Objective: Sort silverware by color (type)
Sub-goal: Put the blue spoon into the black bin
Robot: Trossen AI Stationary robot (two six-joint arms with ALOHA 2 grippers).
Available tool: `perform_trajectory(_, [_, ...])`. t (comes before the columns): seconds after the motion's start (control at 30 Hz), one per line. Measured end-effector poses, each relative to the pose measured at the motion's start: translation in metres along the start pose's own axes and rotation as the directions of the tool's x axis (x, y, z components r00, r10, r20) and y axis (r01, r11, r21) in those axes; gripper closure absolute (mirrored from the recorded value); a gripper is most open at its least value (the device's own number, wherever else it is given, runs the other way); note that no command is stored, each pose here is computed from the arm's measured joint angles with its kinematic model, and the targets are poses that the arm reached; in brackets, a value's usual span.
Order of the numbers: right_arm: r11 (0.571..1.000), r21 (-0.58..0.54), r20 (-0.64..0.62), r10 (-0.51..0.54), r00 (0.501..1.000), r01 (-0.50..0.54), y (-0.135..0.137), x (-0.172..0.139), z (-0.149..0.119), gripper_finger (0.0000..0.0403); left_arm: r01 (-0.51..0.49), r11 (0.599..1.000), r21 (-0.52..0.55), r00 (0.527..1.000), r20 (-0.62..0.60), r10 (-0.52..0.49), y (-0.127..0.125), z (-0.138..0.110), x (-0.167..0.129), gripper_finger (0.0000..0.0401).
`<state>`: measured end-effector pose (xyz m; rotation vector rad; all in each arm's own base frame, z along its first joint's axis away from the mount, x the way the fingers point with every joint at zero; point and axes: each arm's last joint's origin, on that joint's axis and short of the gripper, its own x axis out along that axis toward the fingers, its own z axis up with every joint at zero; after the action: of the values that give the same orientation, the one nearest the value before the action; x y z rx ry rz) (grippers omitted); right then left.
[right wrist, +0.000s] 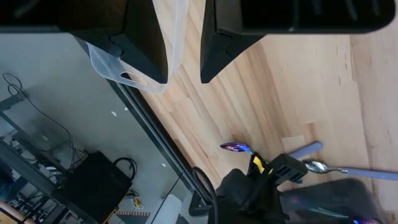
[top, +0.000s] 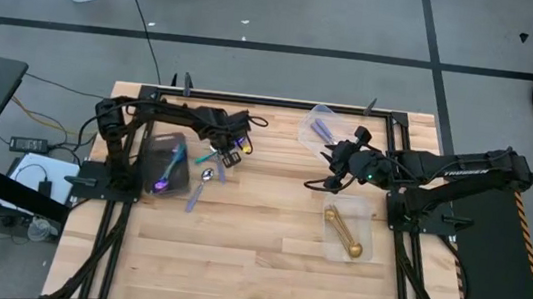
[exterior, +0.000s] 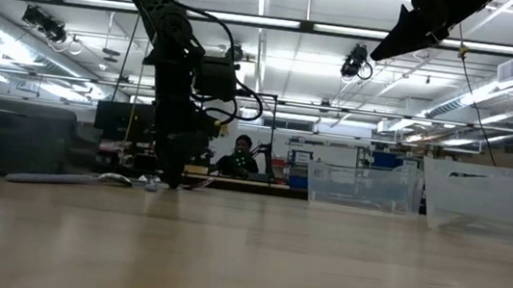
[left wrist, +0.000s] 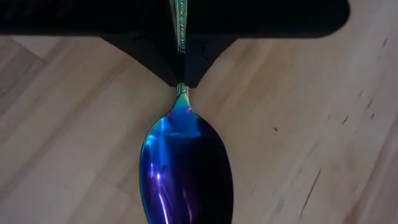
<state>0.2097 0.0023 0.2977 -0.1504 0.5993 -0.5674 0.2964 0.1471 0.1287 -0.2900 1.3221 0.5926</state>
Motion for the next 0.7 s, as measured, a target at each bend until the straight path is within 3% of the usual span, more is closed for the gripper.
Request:
perform_trajectory(0.23, [1.0,-0.001,-0.001,0.001,1.0,-0.001,0.0,0.0,0.0,0.0298,0.016,1.0,0.026,0.999,0.03,-0.017,-0.009,-0.003,-0.015,0.038])
perform_trajectory(0.43, [0.999,-0.001,-0.005,0.04,0.999,-0.04,0.001,0.0,0.0,0.0298,0.047,0.997,0.057,0.989,0.136,-0.055,-0.021,0.0,-0.041,0.0383])
perform_trajectory(0.57, [0.999,-0.008,-0.005,0.054,0.999,-0.054,0.002,0.0,0.0,0.0298,0.07,0.993,0.097,0.963,0.254,-0.093,-0.032,0.004,-0.062,0.0382])
perform_trajectory(0.7, [0.998,-0.002,0.004,0.058,0.998,-0.058,0.002,0.0,0.001,0.0298,0.09,0.984,0.154,0.898,0.414,-0.147,-0.044,0.011,-0.084,0.0381])
